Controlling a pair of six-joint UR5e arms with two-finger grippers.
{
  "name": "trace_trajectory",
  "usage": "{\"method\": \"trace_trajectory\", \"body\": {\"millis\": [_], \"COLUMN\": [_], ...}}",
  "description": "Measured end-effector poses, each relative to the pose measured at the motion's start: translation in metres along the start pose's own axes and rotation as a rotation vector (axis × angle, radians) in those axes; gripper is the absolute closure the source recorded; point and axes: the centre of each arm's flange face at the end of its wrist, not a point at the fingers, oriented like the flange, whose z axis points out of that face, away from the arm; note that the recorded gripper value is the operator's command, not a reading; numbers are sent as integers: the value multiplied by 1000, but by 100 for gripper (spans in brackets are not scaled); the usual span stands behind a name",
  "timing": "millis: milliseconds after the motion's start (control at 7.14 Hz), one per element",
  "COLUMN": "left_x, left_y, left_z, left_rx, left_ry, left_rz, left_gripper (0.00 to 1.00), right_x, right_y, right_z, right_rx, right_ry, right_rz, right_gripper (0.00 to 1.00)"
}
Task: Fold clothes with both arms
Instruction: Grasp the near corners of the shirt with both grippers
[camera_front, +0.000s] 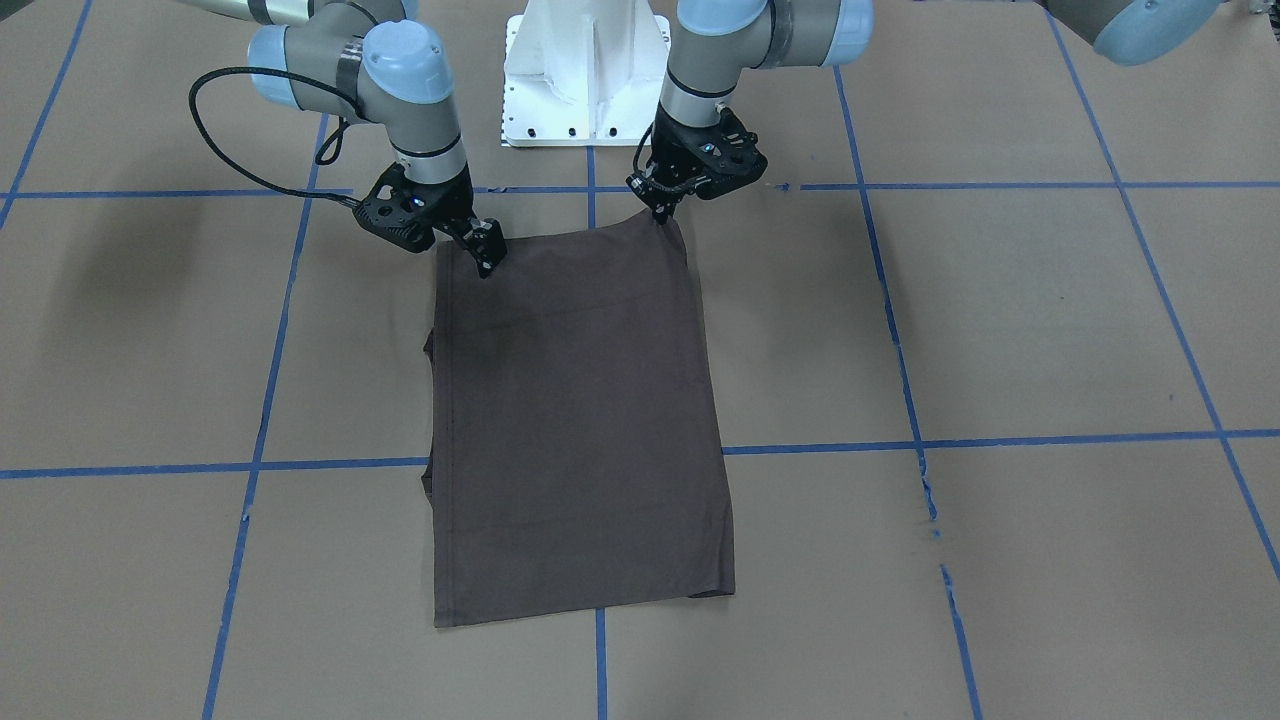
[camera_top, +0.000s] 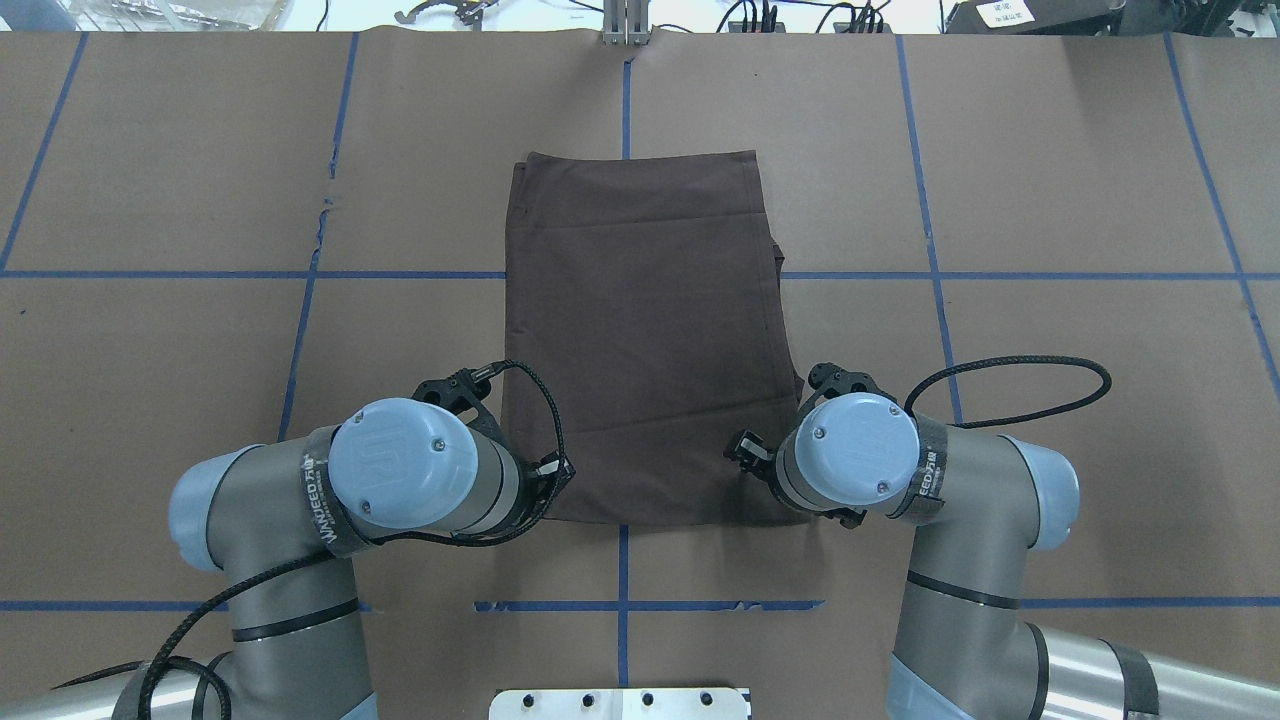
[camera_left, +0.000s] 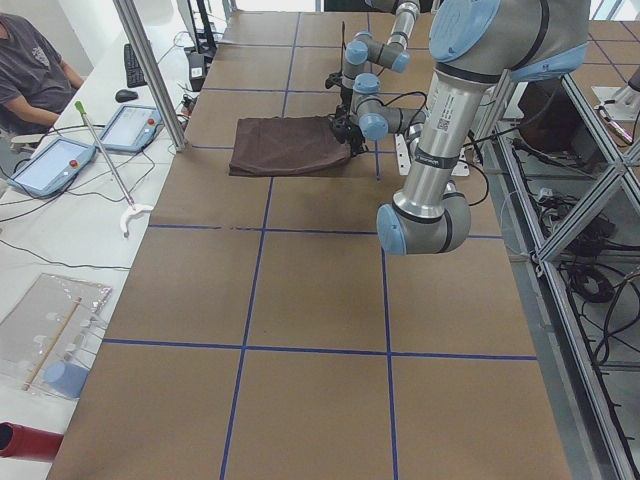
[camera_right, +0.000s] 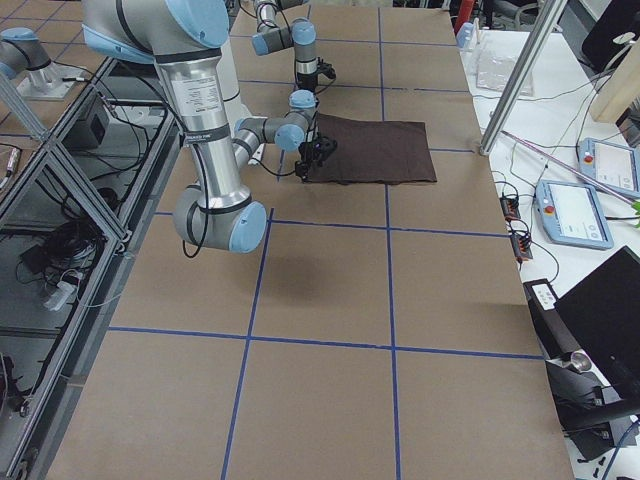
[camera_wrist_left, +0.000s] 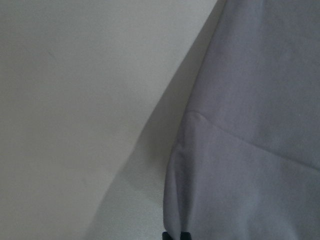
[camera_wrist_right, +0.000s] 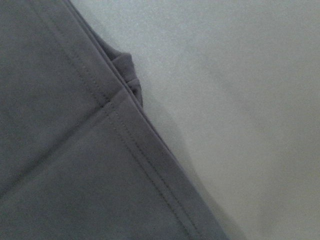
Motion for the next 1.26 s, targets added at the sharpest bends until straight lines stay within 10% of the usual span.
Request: {"method": "trace_trajectory", "body": {"millis": [280,560,981,1121,1261], "left_x": [0,1,0,0,1], "left_y": [0,0,0,0,0], "left_z": [-1,-2,-3,-3,-4], "left_rx": [-1,-1,-1,-2,-2], "left_ry": [2,4,4,5,5], "left_rz": [-1,0,-1,0,-1], "left_gripper": [100,100,100,100,100], "right_x": [0,0,-3,-3,-4], "right_y": [0,0,1,1,1], "right_z": [1,1,-2,-3,-4], "right_rx": [0,0,-5,-7,-8], "right_ry": [2,1,-4,-5,-7], "right_rz": [0,1,1,2,2], "right_gripper": [12,62,97,77,1]}}
